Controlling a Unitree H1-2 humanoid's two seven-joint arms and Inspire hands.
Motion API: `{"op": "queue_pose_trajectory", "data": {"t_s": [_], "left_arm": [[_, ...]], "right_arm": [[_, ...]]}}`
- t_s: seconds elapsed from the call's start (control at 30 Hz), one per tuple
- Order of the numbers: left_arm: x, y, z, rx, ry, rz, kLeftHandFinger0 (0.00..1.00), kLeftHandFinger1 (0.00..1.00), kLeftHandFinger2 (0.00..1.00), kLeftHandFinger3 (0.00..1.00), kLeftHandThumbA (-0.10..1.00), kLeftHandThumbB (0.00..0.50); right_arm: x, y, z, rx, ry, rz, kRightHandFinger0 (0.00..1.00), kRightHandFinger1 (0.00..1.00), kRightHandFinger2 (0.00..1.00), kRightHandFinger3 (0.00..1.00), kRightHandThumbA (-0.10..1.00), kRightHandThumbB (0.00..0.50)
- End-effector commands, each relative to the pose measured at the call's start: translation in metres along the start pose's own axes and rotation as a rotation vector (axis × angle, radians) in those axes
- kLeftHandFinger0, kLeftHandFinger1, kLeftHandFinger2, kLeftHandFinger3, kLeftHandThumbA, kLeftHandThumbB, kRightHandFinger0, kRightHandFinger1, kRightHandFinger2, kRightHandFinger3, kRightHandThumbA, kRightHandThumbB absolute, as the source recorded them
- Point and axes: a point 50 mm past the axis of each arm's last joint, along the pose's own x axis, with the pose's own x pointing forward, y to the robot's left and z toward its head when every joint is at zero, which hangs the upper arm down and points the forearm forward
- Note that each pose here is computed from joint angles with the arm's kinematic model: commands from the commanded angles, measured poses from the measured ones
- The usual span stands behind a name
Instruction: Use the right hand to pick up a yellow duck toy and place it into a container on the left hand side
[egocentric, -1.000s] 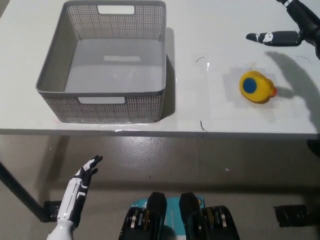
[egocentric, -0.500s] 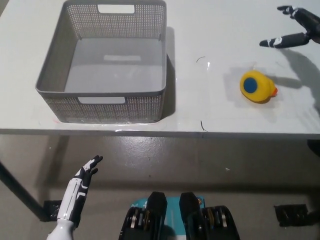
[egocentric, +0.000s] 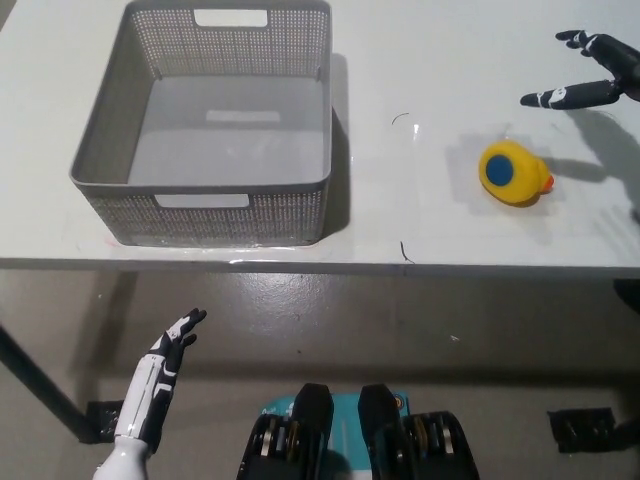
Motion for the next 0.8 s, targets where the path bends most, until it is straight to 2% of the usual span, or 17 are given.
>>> {"op": "queue_pose_trajectory", "data": {"t_s": [0.0, 0.07, 0.1, 0.13, 0.23, 0.43, 0.73, 0.77], "left_arm": [[0.007, 0.004, 0.009, 0.027, -0.066, -0.005, 1.0, 1.0, 1.0, 1.0, 1.0, 0.5], [0.007, 0.004, 0.01, 0.029, -0.067, -0.006, 1.0, 1.0, 1.0, 1.0, 1.0, 0.5], [0.008, 0.005, 0.01, 0.034, -0.067, -0.004, 1.0, 1.0, 1.0, 1.0, 1.0, 0.5], [0.008, 0.005, 0.01, 0.035, -0.068, -0.003, 1.0, 1.0, 1.0, 1.0, 1.0, 0.5], [0.011, 0.005, 0.011, 0.031, -0.074, 0.0, 1.0, 1.0, 1.0, 1.0, 1.0, 0.5], [0.013, 0.006, 0.012, 0.036, -0.079, -0.007, 1.0, 1.0, 1.0, 1.0, 1.0, 0.5], [0.018, 0.006, 0.013, 0.043, -0.084, -0.014, 1.0, 1.0, 1.0, 1.0, 1.0, 0.5], [0.019, 0.006, 0.012, 0.048, -0.083, -0.02, 1.0, 1.0, 1.0, 1.0, 1.0, 0.5]], "right_arm": [[0.001, -0.021, 0.018, -0.016, -0.059, -0.035, 1.0, 1.0, 1.0, 1.0, 1.0, 0.485], [0.001, -0.021, 0.018, -0.013, -0.061, -0.035, 1.0, 1.0, 1.0, 1.0, 1.0, 0.486], [0.003, -0.021, 0.023, -0.007, -0.066, -0.035, 1.0, 1.0, 1.0, 1.0, 1.0, 0.464], [0.004, -0.022, 0.026, -0.007, -0.07, -0.033, 1.0, 1.0, 1.0, 1.0, 1.0, 0.463], [0.006, -0.027, 0.038, -0.04, -0.061, -0.022, 1.0, 1.0, 1.0, 1.0, 1.0, 0.481], [0.009, -0.027, 0.045, -0.121, -0.031, 0.017, 1.0, 1.0, 1.0, 1.0, 1.0, 0.447], [0.009, -0.03, 0.047, -0.142, -0.015, 0.023, 1.0, 1.0, 1.0, 1.0, 1.0, 0.447], [0.009, -0.03, 0.046, -0.145, -0.022, 0.03, 1.0, 1.0, 1.0, 1.0, 1.0, 0.459]]}}
